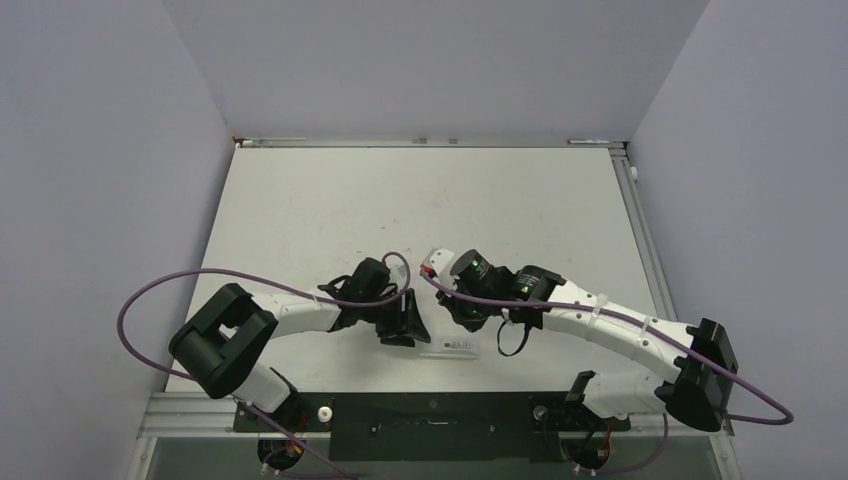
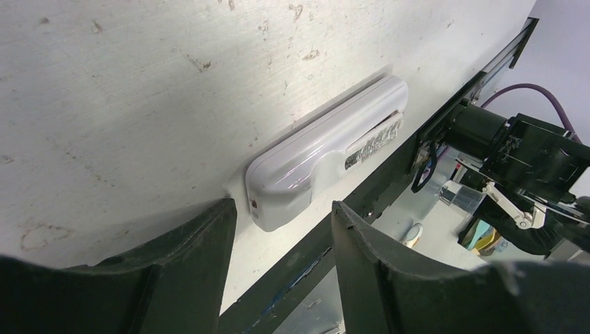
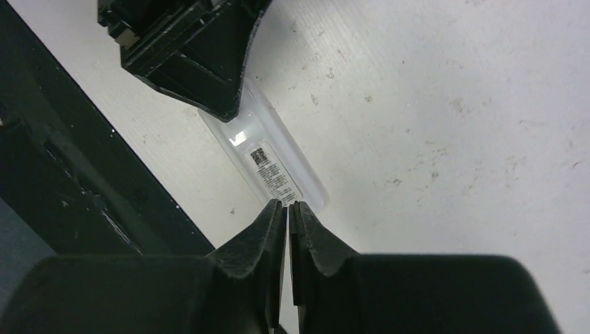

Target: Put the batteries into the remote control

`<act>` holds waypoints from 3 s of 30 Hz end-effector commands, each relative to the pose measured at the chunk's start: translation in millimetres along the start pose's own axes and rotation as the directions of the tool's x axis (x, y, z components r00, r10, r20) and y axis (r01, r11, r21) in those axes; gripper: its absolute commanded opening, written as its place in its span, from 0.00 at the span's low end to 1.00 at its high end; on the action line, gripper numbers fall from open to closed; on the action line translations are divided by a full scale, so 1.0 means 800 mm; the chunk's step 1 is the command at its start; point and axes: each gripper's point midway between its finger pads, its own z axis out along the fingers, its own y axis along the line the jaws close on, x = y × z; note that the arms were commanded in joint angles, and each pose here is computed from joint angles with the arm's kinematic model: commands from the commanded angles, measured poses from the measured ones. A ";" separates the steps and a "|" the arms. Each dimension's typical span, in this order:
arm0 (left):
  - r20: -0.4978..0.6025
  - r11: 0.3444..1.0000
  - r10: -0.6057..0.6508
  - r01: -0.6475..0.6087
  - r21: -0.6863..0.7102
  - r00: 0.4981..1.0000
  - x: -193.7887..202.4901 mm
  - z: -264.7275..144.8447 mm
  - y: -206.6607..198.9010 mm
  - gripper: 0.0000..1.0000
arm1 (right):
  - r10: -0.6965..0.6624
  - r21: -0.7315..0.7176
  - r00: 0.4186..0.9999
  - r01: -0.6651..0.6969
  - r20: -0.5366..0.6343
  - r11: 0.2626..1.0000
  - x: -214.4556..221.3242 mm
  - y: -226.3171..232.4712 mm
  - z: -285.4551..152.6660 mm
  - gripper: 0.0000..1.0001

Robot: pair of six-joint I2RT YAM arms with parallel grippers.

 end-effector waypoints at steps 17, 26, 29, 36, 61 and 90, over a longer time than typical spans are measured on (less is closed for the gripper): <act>0.125 0.999 0.047 -0.046 -0.009 0.991 -0.006 -0.049 -0.020 0.50 | 0.474 0.176 0.880 -0.462 -0.031 0.869 0.043 0.001 0.043 0.09; 0.171 0.998 0.063 -0.066 0.013 0.983 -0.007 -0.075 -0.031 0.50 | 0.500 0.218 0.865 -0.480 -0.047 0.850 0.058 0.005 0.058 0.09; 0.176 0.997 0.067 -0.071 0.019 0.982 -0.006 -0.081 -0.033 0.50 | 0.505 0.229 0.861 -0.480 -0.063 0.847 0.066 0.008 0.065 0.09; 0.181 0.997 0.070 -0.075 0.019 0.981 -0.005 -0.085 -0.033 0.50 | 0.524 0.275 0.845 -0.481 -0.106 0.832 0.098 0.010 0.085 0.09; 0.202 0.997 0.072 -0.079 0.025 0.977 -0.008 -0.093 -0.037 0.51 | 0.501 0.292 0.865 -0.475 -0.018 0.830 0.060 0.000 0.072 0.14; 0.488 0.961 0.260 -0.274 -0.044 0.833 -0.044 -0.223 -0.098 0.81 | 0.069 0.059 0.997 -0.071 0.035 0.996 -0.013 -0.007 0.016 0.78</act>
